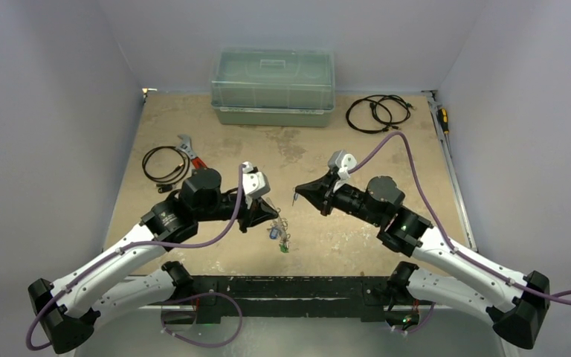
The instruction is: Put the keys on the keyring
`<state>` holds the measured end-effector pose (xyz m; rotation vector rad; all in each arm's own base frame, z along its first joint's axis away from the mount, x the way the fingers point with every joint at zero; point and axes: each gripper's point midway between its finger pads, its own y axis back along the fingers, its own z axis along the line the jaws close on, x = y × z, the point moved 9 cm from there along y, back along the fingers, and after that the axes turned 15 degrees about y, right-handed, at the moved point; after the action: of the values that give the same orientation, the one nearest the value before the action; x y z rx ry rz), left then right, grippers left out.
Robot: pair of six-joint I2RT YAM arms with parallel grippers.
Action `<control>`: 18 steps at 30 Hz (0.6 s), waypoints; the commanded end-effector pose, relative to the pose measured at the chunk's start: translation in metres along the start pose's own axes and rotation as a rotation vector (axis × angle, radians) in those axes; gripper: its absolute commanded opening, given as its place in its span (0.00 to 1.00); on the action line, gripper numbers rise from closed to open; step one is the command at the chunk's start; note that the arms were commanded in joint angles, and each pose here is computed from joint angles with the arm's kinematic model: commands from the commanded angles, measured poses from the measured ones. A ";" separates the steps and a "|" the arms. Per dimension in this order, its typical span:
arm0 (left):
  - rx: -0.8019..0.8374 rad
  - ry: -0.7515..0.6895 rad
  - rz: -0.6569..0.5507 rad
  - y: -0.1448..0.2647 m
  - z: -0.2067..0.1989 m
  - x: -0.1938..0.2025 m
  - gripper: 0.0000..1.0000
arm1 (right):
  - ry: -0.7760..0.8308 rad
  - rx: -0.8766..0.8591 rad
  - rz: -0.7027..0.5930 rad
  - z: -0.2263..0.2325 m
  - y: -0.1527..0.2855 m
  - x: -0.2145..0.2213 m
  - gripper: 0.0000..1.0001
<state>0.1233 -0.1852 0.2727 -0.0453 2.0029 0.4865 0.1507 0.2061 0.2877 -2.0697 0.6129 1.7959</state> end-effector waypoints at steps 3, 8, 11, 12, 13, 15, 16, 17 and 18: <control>0.064 -0.113 -0.071 0.005 -0.006 -0.010 0.00 | 0.037 -0.159 -0.113 0.015 0.009 -0.014 0.00; 0.089 -0.131 -0.054 0.005 -0.008 -0.008 0.00 | 0.046 -0.248 -0.142 0.024 0.012 -0.017 0.00; 0.112 -0.141 -0.045 0.005 -0.008 -0.006 0.00 | 0.051 -0.293 -0.140 0.028 0.011 -0.016 0.00; 0.119 -0.142 -0.041 0.004 -0.009 -0.005 0.00 | 0.053 -0.305 -0.141 0.029 0.011 -0.016 0.00; 0.130 -0.146 -0.038 0.004 -0.009 -0.005 0.00 | 0.056 -0.320 -0.143 0.031 0.011 -0.017 0.00; 0.153 -0.157 -0.034 0.005 -0.011 -0.004 0.00 | 0.061 -0.339 -0.141 0.033 0.011 -0.017 0.00; 0.159 -0.161 -0.033 0.005 -0.012 -0.004 0.00 | 0.065 -0.349 -0.143 0.035 0.011 -0.018 0.00; 0.164 -0.168 -0.034 0.006 -0.012 -0.004 0.00 | 0.069 -0.358 -0.144 0.036 0.011 -0.018 0.00; 0.171 -0.175 -0.037 0.007 -0.013 -0.004 0.00 | 0.072 -0.365 -0.147 0.037 0.012 -0.019 0.00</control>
<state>0.1161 -0.1834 0.2704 0.0519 1.9369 0.3984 0.1179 0.2139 0.2909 -2.2791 0.2671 1.9079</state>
